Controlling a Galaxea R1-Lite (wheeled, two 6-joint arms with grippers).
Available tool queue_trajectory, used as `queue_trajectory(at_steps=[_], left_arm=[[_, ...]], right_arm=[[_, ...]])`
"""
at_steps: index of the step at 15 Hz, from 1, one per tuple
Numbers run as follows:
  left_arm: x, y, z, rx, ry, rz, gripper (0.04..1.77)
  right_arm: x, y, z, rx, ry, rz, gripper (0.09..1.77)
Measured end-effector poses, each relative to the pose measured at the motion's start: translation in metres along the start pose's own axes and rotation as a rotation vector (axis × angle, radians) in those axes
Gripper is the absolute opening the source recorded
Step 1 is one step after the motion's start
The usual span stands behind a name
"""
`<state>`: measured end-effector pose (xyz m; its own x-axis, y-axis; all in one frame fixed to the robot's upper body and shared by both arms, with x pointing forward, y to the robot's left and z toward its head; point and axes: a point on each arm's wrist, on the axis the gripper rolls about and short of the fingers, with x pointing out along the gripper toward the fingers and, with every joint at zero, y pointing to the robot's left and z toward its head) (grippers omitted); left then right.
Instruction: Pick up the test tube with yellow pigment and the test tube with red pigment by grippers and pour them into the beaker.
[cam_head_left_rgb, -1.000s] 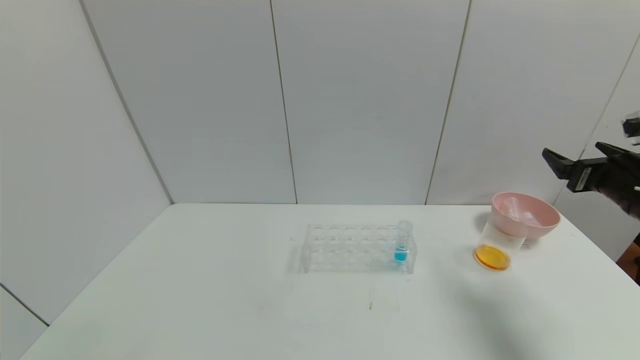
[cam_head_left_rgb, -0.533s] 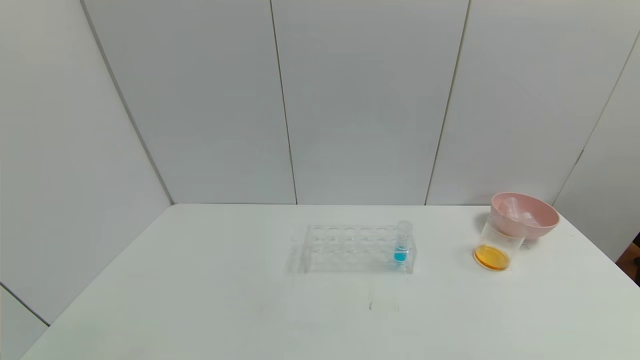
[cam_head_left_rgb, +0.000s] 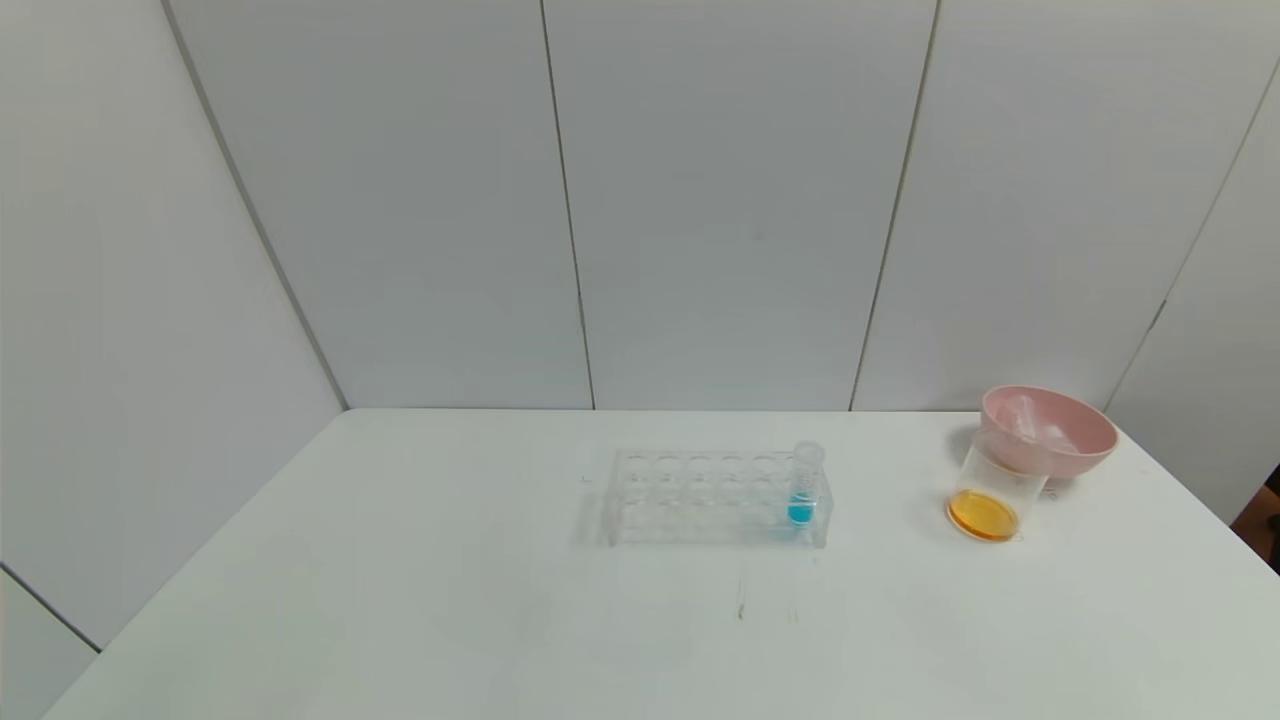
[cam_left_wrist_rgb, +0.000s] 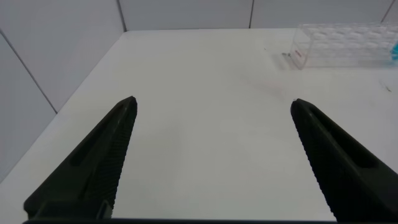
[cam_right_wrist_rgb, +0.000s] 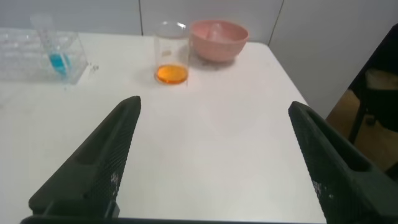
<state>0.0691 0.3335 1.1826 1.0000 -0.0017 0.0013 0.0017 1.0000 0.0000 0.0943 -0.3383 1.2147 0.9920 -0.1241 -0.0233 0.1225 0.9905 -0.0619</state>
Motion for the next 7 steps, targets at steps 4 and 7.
queue_trajectory(at_steps=[4, 7], left_arm=[[0.0, 0.0, 0.0, 0.0, 0.0, 0.0, 1.76], [0.0, 0.0, 0.0, 0.0, 0.0, 0.0, 1.76]], right_arm=[[-0.017, 0.002, -0.028, 0.0, 0.051, 0.122, 1.7], [-0.023, 0.002, -0.032, 0.003, -0.005, 0.14, 1.7]])
